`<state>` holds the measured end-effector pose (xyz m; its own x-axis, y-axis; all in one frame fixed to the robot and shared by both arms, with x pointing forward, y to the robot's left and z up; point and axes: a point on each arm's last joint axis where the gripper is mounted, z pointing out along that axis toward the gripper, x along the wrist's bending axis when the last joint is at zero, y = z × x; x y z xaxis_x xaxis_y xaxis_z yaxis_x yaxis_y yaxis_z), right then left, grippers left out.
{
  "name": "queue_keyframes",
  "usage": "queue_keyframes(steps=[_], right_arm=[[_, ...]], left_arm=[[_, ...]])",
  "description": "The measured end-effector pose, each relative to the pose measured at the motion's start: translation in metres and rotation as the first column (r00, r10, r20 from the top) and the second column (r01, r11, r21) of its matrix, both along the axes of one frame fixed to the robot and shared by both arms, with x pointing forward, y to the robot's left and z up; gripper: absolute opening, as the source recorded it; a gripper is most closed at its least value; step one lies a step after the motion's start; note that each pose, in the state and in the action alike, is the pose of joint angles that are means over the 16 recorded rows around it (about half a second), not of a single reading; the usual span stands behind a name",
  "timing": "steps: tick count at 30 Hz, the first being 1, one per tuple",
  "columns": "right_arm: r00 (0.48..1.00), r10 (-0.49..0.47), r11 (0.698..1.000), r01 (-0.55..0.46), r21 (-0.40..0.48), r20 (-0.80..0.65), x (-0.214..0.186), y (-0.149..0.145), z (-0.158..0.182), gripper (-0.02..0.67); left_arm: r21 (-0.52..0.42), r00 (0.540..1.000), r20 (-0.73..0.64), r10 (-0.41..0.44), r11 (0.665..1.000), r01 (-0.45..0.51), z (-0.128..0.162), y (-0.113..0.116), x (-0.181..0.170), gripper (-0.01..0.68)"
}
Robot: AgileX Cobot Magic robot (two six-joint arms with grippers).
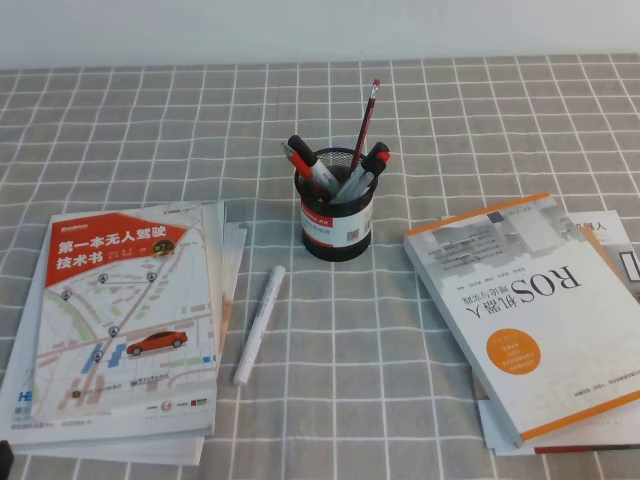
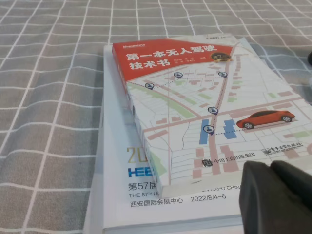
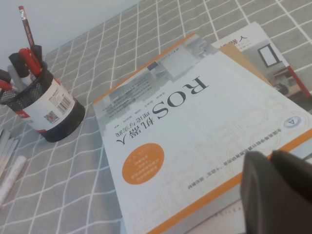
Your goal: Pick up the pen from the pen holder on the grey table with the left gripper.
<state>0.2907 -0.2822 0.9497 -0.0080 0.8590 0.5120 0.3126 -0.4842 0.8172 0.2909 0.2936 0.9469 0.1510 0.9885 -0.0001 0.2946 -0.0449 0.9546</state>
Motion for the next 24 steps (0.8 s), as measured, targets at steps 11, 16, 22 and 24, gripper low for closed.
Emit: queue_keyframes(steps=[11, 16, 22, 24], right_arm=[[1.0, 0.0, 1.0, 0.0, 0.0, 0.0, 0.0, 0.0, 0.0, -0.013], [1.0, 0.0, 1.0, 0.0, 0.0, 0.0, 0.0, 0.0, 0.0, -0.013], [1.0, 0.0, 1.0, 0.0, 0.0, 0.0, 0.0, 0.0, 0.0, -0.013], [1.0, 0.0, 1.0, 0.0, 0.0, 0.0, 0.0, 0.0, 0.0, -0.013]], left_arm=[[0.0, 1.0, 0.0, 0.0, 1.0, 0.0, 0.0, 0.0, 0.0, -0.003], [0.0, 1.0, 0.0, 0.0, 1.0, 0.0, 0.0, 0.0, 0.0, -0.003], [0.0, 1.0, -0.001, 0.0, 1.0, 0.0, 0.0, 0.0, 0.0, -0.003], [0.0, 1.0, -0.001, 0.0, 1.0, 0.0, -0.0001, 0.0, 0.0, -0.003]])
